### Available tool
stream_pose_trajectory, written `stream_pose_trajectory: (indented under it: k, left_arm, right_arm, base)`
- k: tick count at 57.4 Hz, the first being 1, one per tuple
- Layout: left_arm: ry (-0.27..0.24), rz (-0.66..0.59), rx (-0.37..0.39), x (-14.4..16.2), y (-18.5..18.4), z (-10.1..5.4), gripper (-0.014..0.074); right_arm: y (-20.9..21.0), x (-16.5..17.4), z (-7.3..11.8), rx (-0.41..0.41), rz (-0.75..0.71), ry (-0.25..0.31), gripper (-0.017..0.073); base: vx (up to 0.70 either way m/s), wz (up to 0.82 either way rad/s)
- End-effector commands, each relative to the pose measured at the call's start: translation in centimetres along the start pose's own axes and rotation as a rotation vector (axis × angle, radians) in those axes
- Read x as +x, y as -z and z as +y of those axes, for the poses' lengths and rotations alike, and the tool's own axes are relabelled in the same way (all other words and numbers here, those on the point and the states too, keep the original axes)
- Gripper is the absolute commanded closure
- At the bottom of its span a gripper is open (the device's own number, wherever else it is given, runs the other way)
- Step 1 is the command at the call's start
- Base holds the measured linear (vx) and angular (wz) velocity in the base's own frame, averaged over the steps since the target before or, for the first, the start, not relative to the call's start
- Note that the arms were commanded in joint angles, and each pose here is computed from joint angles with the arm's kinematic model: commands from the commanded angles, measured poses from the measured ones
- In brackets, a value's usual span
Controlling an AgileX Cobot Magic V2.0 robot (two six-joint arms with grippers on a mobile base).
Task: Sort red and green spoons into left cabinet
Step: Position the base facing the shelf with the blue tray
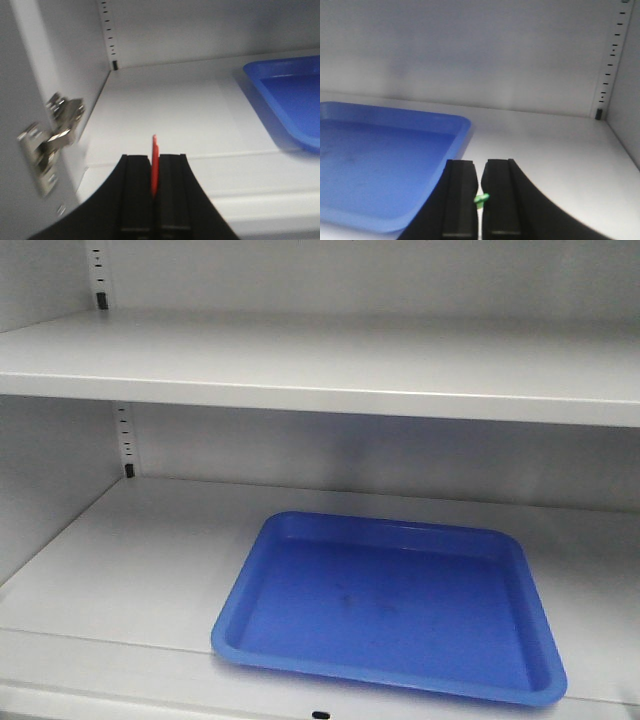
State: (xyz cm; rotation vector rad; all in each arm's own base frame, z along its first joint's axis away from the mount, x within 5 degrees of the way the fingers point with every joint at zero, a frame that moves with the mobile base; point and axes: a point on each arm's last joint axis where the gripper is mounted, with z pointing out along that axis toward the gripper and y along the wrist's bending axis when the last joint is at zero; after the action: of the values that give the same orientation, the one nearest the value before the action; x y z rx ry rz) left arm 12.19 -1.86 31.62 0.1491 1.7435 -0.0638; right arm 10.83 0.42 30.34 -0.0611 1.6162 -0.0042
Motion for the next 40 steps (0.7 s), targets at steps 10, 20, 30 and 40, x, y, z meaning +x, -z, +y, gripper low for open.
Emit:
stream_pose_trajectory:
  k: [10, 20, 30, 40]
  left_arm:
    - [0.017, -0.093, 0.031, -1.55, 0.28, -0.26, 0.0601]
    - [0.017, -0.093, 0.031, -1.55, 0.28, -0.26, 0.0601]
    - [0.017, -0.091, 0.030, -1.52, 0.27, -0.25, 0.0601]
    - [0.017, -0.091, 0.030, -1.52, 0.27, -0.25, 0.0601]
  right_arm:
    - [0.11, -1.74, 0.23, -0.029, -0.098, 0.018, 0.0562]
    - [0.11, -1.74, 0.23, -0.029, -0.098, 0.018, 0.0562]
    - [0.11, -1.74, 0.23, -0.029, -0.098, 0.018, 0.0562]
    - [0.11, -1.74, 0.23, -0.029, -0.098, 0.018, 0.0562]
  base:
    - [0.24, -0.25]
    - [0.20, -0.29]
    - [0.14, -0.26]
    - [0.05, -0.12]
